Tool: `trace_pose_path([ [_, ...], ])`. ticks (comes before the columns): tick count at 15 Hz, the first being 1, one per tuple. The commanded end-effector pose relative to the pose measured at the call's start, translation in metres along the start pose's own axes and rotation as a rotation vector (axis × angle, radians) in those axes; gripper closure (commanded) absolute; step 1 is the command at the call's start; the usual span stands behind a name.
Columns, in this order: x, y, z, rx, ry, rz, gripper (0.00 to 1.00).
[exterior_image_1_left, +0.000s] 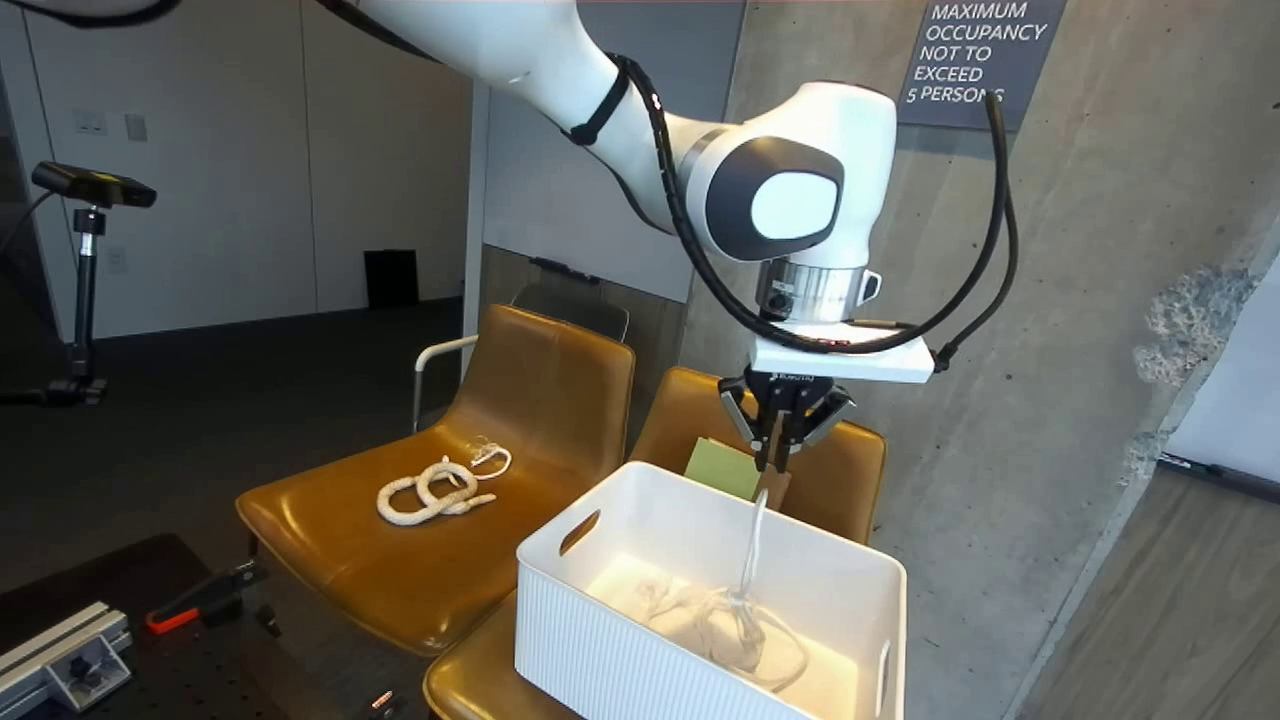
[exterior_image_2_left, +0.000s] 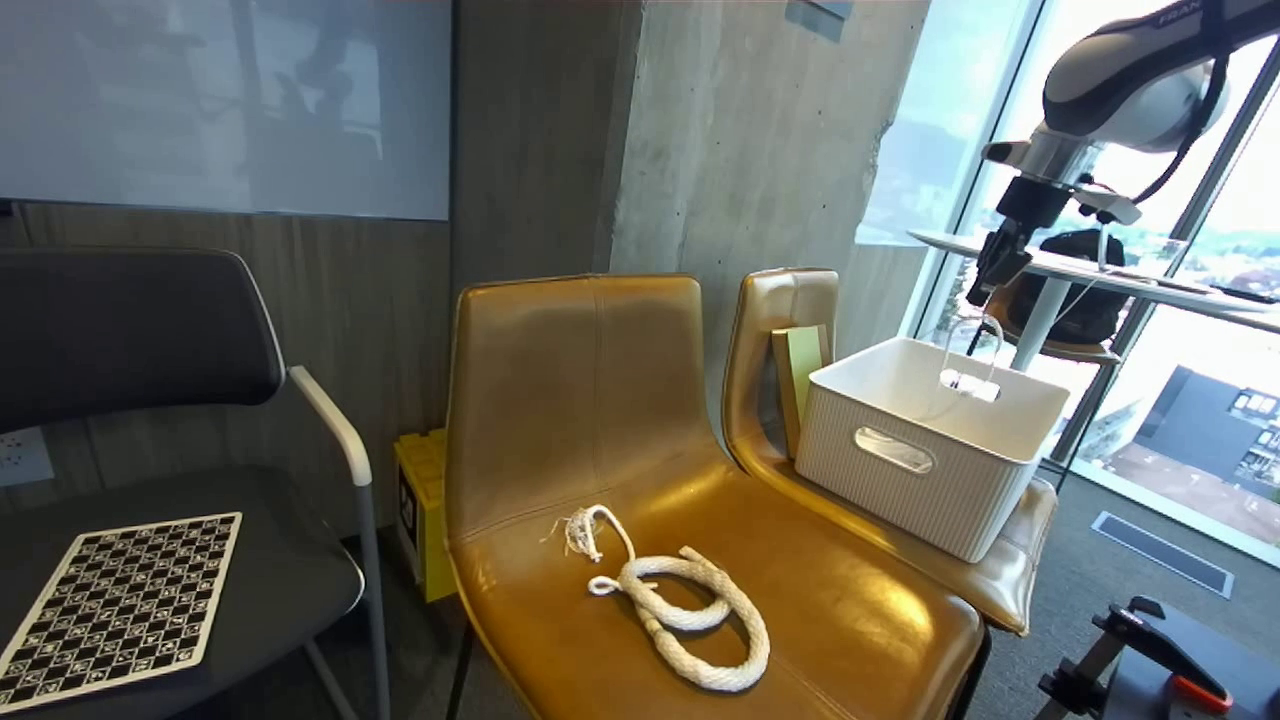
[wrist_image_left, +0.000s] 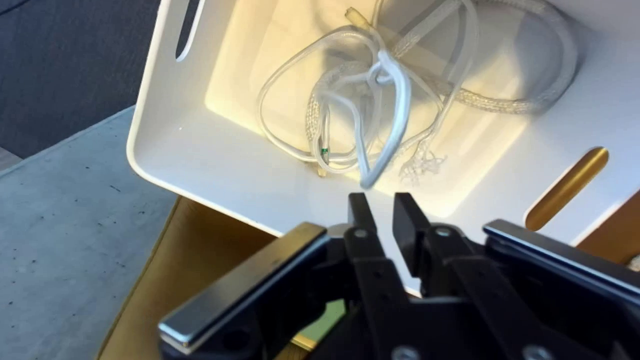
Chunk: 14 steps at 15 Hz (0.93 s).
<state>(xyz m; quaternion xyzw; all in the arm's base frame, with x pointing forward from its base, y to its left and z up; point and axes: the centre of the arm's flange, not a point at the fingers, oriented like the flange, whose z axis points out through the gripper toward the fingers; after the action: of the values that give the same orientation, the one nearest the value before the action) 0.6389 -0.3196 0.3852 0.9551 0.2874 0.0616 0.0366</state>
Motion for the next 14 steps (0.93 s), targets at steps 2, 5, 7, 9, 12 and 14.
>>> trace_pose_path([
  [2,0.006,-0.085,-0.002,-0.013,0.052,-0.16,0.42],
  [5,0.024,-0.135,0.019,-0.038,0.064,-0.324,0.21],
  [7,0.039,-0.173,0.028,-0.065,0.068,-0.416,0.06],
  [9,0.054,-0.215,0.039,-0.086,0.082,-0.493,0.0],
  [12,0.078,-0.283,0.058,-0.102,0.086,-0.591,0.0],
  [14,0.093,-0.32,0.072,-0.103,0.078,-0.65,0.0],
])
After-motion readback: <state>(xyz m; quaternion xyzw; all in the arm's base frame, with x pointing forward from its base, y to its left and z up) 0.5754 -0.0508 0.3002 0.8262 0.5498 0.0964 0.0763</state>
